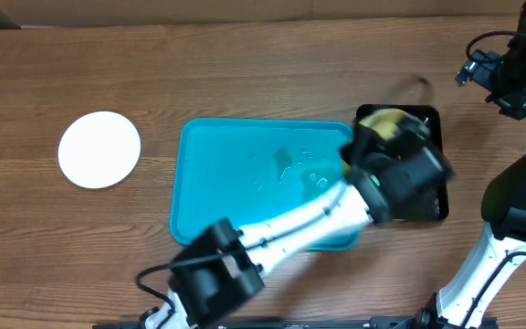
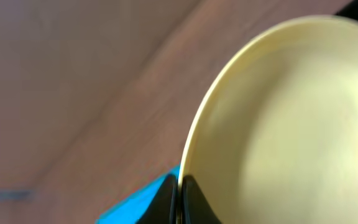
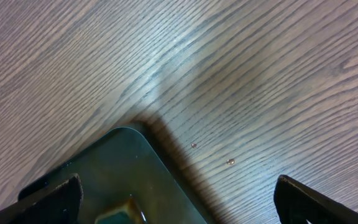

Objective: Clean dirty plates on tray and stack at the side
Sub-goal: 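Swing the yellow plate left and lower it onto the white plate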

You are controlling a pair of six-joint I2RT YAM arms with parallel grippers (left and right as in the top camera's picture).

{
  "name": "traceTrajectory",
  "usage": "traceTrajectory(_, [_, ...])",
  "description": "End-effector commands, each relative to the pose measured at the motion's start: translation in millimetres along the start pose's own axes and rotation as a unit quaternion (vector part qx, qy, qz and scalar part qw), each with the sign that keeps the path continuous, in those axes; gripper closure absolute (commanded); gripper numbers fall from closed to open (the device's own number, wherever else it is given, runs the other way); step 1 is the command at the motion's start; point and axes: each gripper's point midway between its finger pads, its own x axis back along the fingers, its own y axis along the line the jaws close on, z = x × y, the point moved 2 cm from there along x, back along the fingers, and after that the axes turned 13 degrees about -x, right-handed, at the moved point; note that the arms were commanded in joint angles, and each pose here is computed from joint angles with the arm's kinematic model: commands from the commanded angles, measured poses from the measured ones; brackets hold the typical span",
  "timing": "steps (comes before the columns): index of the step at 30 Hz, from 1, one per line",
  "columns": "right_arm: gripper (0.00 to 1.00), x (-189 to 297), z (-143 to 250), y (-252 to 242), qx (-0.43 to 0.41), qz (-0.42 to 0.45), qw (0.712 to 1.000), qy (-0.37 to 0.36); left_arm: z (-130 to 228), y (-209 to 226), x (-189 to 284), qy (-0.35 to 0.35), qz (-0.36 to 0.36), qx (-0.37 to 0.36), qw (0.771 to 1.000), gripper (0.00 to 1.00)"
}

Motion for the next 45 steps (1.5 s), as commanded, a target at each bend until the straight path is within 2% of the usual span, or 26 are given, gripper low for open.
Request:
traceTrajectory(1, [0.00, 10.2, -3.7, 2.3, -0.002, -0.008, 1.000, -0.014, 4.9, 60.0, -1.7, 0.006, 0.099, 0.189, 0.977, 0.96])
traceTrajectory(3, [0.00, 10.2, -3.7, 2.3, -0.002, -0.008, 1.000, -0.014, 19.2, 78.6, -10.8, 0.026, 0.149, 0.230, 0.961, 0.96])
traceTrajectory(4, [0.00, 10.2, -3.7, 2.3, -0.002, -0.008, 1.000, -0.014, 37.0, 102.3, -21.4, 0.046, 0.185, 0.267, 0.945, 0.96])
traceTrajectory(8, [0.00, 10.2, -3.6, 2.2, -0.002, -0.008, 1.000, -0.014, 96.7, 162.9, -47.2, 0.106, 0.207, 0.355, 0.906, 0.96])
traceTrajectory(13, [0.00, 10.2, -3.7, 2.3, -0.002, -0.008, 1.000, -0.014, 211.1, 236.6, -72.5, 0.218, 0.151, 0.465, 0.845, 0.96])
traceTrajectory(17, [0.00, 10.2, -3.6, 2.2, -0.002, -0.008, 1.000, -0.014, 317.0, 281.9, -73.6, 0.308, 0.086, 0.535, 0.782, 0.96])
traceTrajectory(23, [0.00, 10.2, -3.7, 2.3, -0.002, -0.008, 1.000, -0.014, 446.6, 306.6, -53.2, 0.393, 0.015, 0.642, 0.658, 0.96])
traceTrajectory(26, [0.00, 10.2, -3.7, 2.3, -0.002, -0.008, 1.000, -0.014, 489.8, 305.5, -42.9, 0.412, 0.004, 0.674, 0.614, 0.96])
traceTrajectory(28, [0.00, 10.2, -3.7, 2.3, -0.002, -0.008, 1.000, -0.014, 510.9, 303.5, -38.5, 0.421, -0.003, 0.687, 0.593, 0.96])
traceTrajectory(32, [0.00, 10.2, -3.7, 2.3, -0.002, -0.008, 1.000, -0.014, 531.3, 295.0, -37.7, 0.436, -0.006, 0.694, 0.573, 0.96])
traceTrajectory(42, [0.00, 10.2, -3.7, 2.3, -0.002, -0.008, 1.000, -0.014, 535.2, 285.0, -53.5, 0.424, -0.006, 0.686, 0.591, 0.95])
traceTrajectory(45, [0.00, 10.2, -3.7, 2.3, -0.002, -0.008, 1.000, -0.014, 526.5, 282.1, -57.3, 0.409, 0.023, 0.690, 0.597, 0.91])
